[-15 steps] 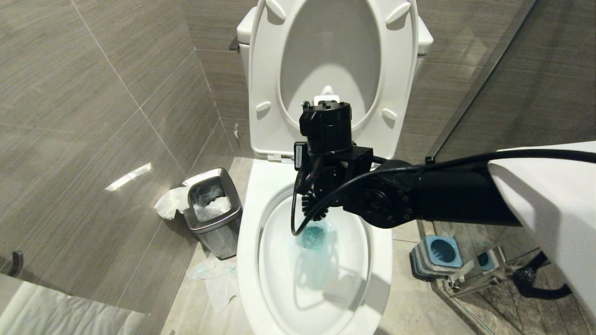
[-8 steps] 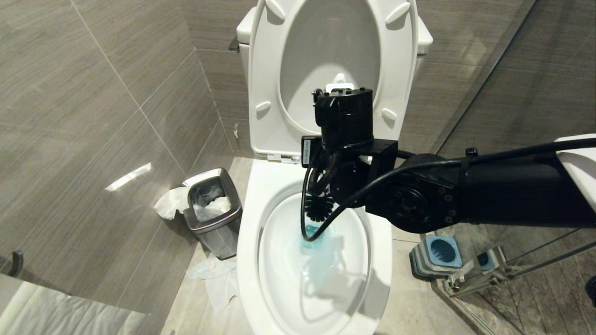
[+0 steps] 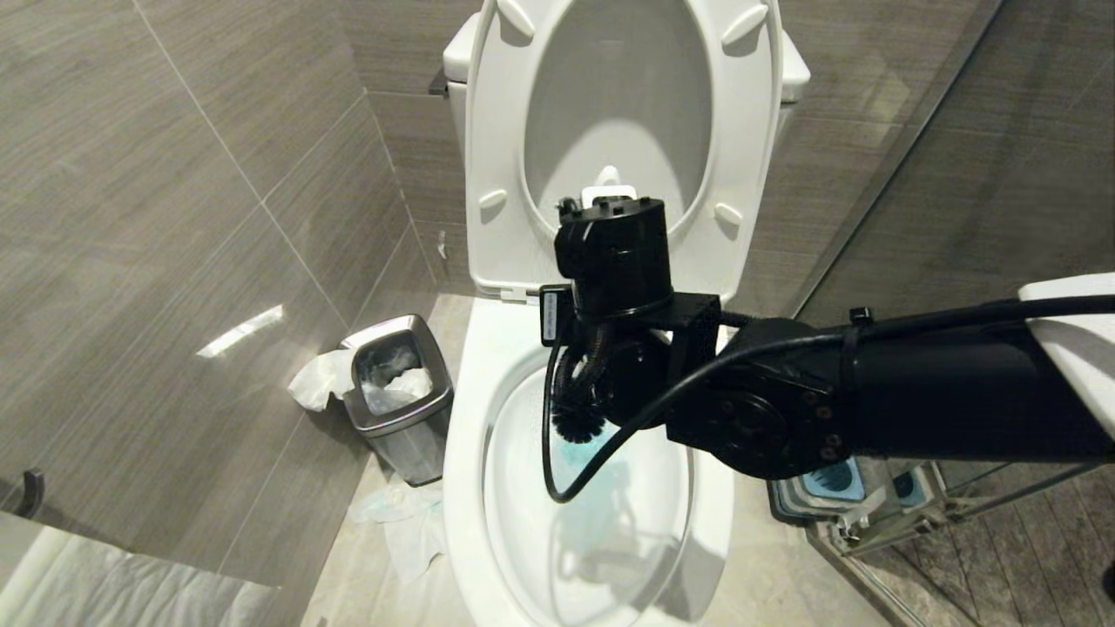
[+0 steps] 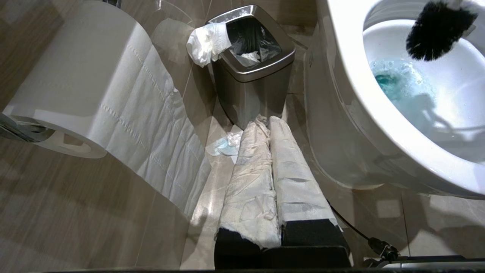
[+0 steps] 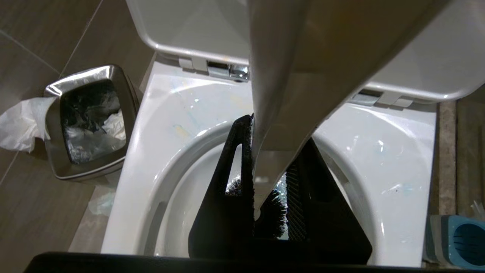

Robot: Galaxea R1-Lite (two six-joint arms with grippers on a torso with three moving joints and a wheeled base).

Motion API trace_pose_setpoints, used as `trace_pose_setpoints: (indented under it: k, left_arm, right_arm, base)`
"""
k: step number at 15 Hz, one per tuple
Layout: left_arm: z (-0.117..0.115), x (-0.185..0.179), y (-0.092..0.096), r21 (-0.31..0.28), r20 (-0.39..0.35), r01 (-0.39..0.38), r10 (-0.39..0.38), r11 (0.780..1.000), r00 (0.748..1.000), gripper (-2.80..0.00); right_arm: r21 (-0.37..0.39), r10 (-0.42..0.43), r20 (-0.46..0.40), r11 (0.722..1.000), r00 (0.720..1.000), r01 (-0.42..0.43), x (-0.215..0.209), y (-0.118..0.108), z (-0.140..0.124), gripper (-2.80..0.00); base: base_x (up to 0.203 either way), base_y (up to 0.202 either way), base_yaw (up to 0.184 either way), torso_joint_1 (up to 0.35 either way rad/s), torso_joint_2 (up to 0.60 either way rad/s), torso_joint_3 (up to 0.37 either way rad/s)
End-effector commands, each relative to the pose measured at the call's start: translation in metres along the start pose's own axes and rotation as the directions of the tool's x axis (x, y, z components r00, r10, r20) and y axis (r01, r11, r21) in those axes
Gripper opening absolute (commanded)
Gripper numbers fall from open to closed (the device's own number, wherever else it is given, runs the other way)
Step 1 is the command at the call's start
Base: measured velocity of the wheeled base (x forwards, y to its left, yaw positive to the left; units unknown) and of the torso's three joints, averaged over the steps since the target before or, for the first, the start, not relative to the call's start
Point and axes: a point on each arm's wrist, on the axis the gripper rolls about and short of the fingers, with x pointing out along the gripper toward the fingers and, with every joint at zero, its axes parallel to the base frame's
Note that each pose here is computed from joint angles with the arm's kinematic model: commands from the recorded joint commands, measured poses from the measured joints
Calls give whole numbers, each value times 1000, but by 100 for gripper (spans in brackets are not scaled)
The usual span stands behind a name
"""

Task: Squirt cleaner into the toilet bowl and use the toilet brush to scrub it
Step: Scrub the toilet bowl

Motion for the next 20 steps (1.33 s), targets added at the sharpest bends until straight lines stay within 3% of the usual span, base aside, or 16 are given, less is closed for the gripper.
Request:
trace_pose_setpoints:
  k: [1, 4, 12, 20]
  left_arm:
    - [-1, 0, 0, 0, -5, 0, 0, 1000, 1000, -280]
    - [0, 0, 0, 0, -2, 0, 0, 1000, 1000, -280]
    - [0, 0, 0, 0, -3, 0, 0, 1000, 1000, -280]
    - [0, 0, 0, 0, -3, 0, 0, 1000, 1000, -280]
  right_arm:
    - [-24, -3, -24, 1000, 1000, 3, 14, 13, -24, -280]
    - [-38, -7, -40, 999, 999, 5, 26, 20, -43, -280]
    - [-48, -19, -12, 999, 1000, 18, 63, 35, -56, -280]
    - [-44, -66, 11, 997, 998, 67, 75, 8, -35, -280]
  base:
    - [0, 0, 0, 0, 0, 0]
    - [0, 0, 0, 0, 0, 0]
    - [0, 0, 0, 0, 0, 0]
    - [0, 0, 0, 0, 0, 0]
